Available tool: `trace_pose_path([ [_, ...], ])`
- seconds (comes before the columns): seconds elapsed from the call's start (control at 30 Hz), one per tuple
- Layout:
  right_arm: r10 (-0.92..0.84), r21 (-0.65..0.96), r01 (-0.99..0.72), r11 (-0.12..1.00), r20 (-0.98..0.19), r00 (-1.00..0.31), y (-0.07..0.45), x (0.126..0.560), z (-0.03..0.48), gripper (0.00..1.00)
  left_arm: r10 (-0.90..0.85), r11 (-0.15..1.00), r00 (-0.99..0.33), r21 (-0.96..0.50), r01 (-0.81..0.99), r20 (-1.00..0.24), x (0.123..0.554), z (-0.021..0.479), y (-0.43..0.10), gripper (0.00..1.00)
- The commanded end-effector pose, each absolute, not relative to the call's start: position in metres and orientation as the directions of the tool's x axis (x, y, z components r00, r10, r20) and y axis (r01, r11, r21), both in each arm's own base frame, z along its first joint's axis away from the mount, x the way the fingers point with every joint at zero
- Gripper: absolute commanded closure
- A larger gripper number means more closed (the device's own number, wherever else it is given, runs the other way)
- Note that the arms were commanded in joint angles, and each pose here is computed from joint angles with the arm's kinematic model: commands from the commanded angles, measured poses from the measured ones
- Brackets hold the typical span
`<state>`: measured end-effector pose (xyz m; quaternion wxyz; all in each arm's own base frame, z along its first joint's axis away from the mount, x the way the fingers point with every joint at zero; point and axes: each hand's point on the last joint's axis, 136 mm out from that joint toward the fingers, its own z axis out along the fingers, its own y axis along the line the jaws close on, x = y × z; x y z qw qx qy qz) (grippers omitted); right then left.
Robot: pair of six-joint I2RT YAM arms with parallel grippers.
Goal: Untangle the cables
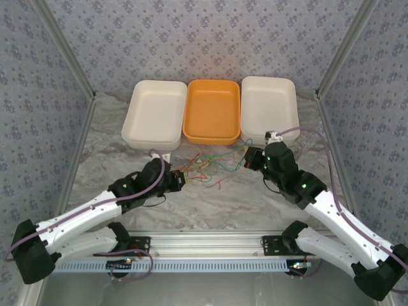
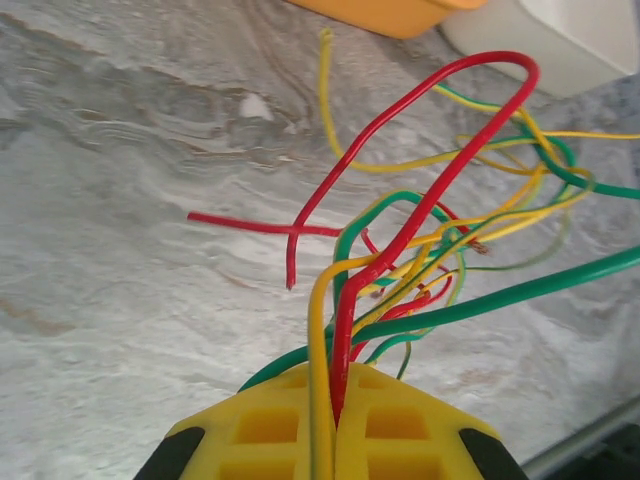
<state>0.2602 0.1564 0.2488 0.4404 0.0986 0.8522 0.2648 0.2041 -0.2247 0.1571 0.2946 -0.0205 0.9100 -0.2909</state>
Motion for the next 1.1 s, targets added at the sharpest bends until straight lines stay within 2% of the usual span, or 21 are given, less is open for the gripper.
trace_pose_path([
  [0.0,0.398,0.485,-0.004,0.874,-0.723,-0.565,0.135,0.262,0.251,1.0,-0.175,0.894,-0.807,-0.435,0.11,-0.563,0.21,0.154,-0.206,1.0],
  [0.2,0.42,0.48,0.055,0.876,-0.7,-0.578,0.126,0.262,0.239,1.0,-0.208,0.876,-0.791,-0.469,0.111,-0.576,0.212,0.164,-0.205,1.0],
  [0.43,0.494,0.52,0.135,0.844,-0.653,-0.573,0.1,0.263,0.236,1.0,-0.336,0.83,-0.733,-0.554,0.066,-0.591,0.21,0.195,-0.172,1.0],
  [0.7,0.477,0.563,0.054,0.825,-0.64,-0.602,0.119,0.271,0.25,1.0,-0.279,0.866,-0.757,-0.496,0.069,-0.592,0.213,0.188,-0.168,1.0],
  [0.93,0.488,0.535,0.101,0.839,-0.657,-0.575,0.105,0.264,0.251,1.0,-0.275,0.955,-0.756,-0.258,-0.144,-0.594,0.217,0.151,-0.116,1.0],
  [1.07,0.466,0.531,0.067,0.845,-0.669,-0.58,0.106,0.263,0.262,1.0,-0.32,0.942,-0.753,-0.28,-0.186,-0.576,0.218,0.138,-0.104,1.0],
])
